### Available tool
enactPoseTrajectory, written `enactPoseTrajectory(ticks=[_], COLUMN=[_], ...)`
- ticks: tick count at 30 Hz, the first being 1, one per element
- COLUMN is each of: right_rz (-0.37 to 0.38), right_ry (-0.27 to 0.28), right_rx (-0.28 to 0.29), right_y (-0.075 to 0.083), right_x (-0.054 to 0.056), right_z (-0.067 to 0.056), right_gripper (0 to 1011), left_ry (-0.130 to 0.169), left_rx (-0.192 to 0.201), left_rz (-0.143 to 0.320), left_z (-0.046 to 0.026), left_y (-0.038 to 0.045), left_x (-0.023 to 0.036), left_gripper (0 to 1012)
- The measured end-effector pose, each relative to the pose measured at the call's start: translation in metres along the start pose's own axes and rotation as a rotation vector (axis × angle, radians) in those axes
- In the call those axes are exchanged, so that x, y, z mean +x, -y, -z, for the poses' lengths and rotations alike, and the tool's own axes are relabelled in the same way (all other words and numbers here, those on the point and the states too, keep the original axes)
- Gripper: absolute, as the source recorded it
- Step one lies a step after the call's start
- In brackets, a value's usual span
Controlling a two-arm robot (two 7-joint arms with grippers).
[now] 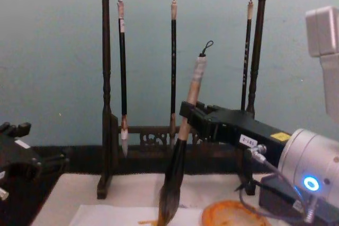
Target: Pick up the brush from the inkstone, write on the paper, then place the brush back to its original position.
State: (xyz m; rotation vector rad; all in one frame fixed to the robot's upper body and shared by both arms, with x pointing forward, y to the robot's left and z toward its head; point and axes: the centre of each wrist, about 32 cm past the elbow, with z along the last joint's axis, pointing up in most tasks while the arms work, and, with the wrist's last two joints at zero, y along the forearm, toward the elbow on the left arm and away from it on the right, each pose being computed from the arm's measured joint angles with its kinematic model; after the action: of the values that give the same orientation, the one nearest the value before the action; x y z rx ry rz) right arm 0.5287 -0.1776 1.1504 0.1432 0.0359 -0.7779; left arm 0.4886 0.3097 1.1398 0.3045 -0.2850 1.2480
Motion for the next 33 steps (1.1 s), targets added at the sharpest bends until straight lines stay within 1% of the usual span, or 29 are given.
enactPoseTrajectory(ticks=[27, 30, 33], right_rz=[0.020, 0.021, 0.022], right_ry=[0.039, 0.042, 0.044], right_rx=[0.003, 0.010, 0.028], right_y=[0.009, 0.010, 0.011], right_x=[0.000, -0.001, -0.001], right_z=[-0.005, -0.006, -0.009], right_gripper=[168, 168, 168], left_ry=[0.000, 0.000, 0.000], left_rx=[0.000, 0.000, 0.000], left_rz=[0.000, 0.000, 0.000], left_z=[0.0000, 0.0000, 0.0000], left_y=[0.0000, 0.0000, 0.0000], left_x=[0.0000, 0.0000, 0.0000], left_gripper=[1010, 1009, 1010])
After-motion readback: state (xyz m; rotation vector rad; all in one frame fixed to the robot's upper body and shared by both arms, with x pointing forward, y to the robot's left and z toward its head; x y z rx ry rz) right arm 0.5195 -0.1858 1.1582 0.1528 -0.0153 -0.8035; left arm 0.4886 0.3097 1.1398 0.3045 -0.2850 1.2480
